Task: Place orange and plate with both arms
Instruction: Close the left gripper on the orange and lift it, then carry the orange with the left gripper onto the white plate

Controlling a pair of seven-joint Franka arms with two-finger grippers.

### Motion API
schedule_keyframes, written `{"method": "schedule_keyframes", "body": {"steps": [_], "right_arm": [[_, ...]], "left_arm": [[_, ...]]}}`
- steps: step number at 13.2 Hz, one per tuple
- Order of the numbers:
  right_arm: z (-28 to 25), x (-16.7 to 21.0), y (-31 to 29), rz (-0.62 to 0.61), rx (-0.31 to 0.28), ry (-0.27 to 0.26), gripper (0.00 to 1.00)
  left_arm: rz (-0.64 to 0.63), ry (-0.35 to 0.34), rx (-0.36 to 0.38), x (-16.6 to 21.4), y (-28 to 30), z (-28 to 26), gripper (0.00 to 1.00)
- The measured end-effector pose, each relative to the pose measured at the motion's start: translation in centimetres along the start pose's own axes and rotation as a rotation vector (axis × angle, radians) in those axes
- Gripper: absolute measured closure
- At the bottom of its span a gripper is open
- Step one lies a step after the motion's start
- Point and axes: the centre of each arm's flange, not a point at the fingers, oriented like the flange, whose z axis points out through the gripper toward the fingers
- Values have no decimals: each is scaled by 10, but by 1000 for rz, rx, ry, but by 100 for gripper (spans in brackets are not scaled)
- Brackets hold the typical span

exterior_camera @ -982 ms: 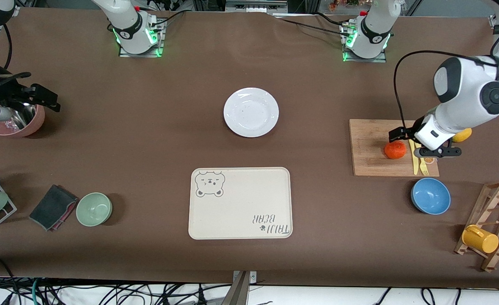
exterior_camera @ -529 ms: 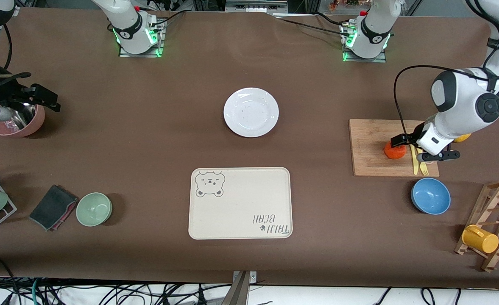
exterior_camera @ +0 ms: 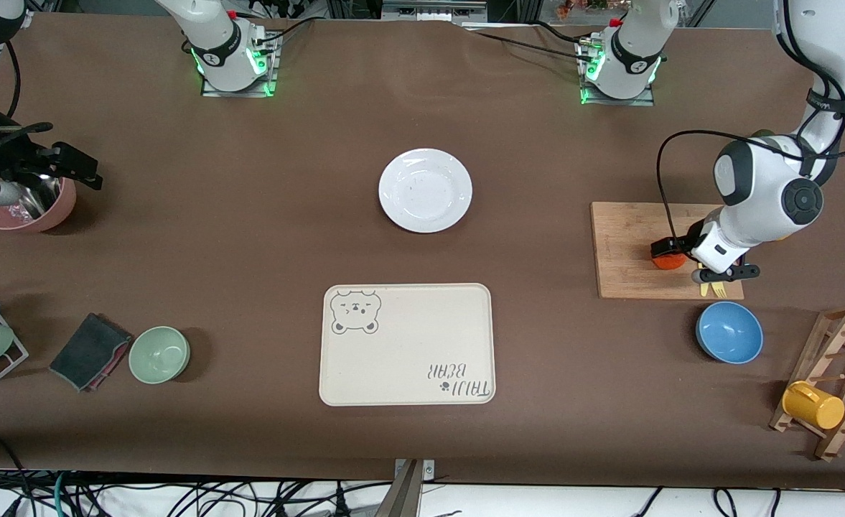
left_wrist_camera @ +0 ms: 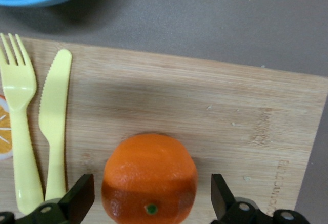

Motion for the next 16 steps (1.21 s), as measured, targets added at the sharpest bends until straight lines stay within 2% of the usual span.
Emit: {"method": "schedule_keyframes", "body": {"steps": [3, 5, 9, 12, 16], "right_arm": [[0, 0, 0, 0, 0, 0, 0], [0, 0, 0, 0, 0, 0, 0], [0, 0, 0, 0, 0, 0, 0], [0, 0, 0, 0, 0, 0, 0], [0, 0, 0, 0, 0, 0, 0]], "left_arm": [[-12, -14, -1, -1, -7, 8, 6], [-12, -10, 0, -1, -8, 5, 25], [82, 22, 2, -1, 7, -44, 25], [117, 33, -38, -18, 85, -94, 25], [199, 27, -43, -43, 198, -106, 25]]}}
